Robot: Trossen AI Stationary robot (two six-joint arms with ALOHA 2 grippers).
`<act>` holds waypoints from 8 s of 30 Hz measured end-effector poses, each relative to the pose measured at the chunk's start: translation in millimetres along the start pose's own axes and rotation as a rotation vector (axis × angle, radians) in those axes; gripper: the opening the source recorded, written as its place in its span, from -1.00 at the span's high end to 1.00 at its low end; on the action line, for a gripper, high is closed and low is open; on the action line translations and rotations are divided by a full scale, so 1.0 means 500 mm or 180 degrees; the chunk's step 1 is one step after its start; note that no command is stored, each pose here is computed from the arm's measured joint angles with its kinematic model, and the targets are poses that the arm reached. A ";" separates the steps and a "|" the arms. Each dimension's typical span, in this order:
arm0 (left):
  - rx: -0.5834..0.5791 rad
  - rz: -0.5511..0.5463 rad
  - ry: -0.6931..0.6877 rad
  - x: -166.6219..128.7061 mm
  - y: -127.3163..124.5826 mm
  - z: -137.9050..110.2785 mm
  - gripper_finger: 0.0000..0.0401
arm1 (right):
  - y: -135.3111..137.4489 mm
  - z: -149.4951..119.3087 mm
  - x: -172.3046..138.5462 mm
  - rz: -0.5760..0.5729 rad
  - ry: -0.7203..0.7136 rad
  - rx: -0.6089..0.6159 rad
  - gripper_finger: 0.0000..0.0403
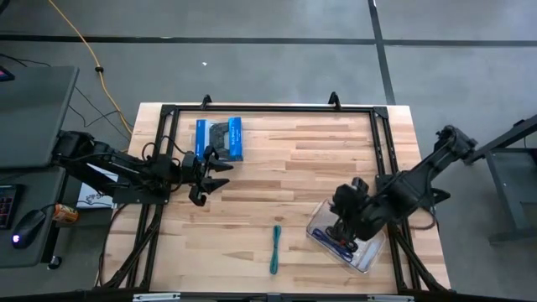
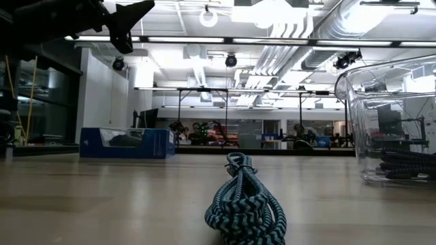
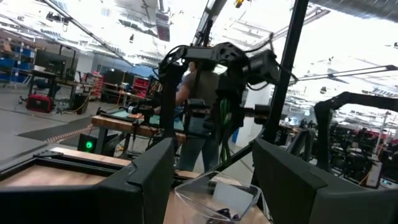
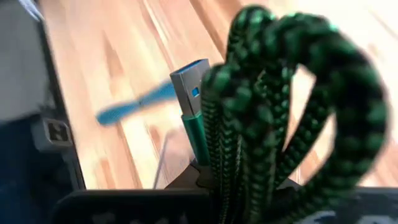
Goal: Pick and place USB-C Cables
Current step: Put the green charger cable into the transparent bin, then put the blue charger cable into the transparent bin
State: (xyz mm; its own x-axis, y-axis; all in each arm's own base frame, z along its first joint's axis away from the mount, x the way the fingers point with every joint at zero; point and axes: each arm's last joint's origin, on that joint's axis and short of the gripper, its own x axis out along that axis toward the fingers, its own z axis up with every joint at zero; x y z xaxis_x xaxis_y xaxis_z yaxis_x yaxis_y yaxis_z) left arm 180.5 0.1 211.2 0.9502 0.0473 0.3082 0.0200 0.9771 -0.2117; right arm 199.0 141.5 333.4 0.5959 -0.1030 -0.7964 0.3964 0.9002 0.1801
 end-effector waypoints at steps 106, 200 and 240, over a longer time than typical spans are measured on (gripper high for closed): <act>0.0005 0.0200 0.0006 0.000 0.004 -0.002 0.00 | -0.042 -0.203 0.256 -0.0107 0.1625 0.0615 0.02; -0.0088 0.0232 0.0138 0.000 0.006 -0.010 0.00 | -0.233 -0.028 0.186 0.0619 -0.3163 -0.0720 0.02; 0.0131 -0.0068 0.1245 0.106 -0.055 -0.019 0.00 | -0.233 -0.028 0.187 0.0632 -0.3140 -0.0740 0.02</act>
State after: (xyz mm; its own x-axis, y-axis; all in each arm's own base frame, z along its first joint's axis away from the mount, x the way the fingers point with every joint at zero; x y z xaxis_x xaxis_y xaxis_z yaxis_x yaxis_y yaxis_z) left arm 233.2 -26.2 224.6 0.9966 -0.0480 -0.0664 0.0362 0.9849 -0.1692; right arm 198.7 33.1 229.9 0.9852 -0.1503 0.0823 0.1459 0.9876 0.0572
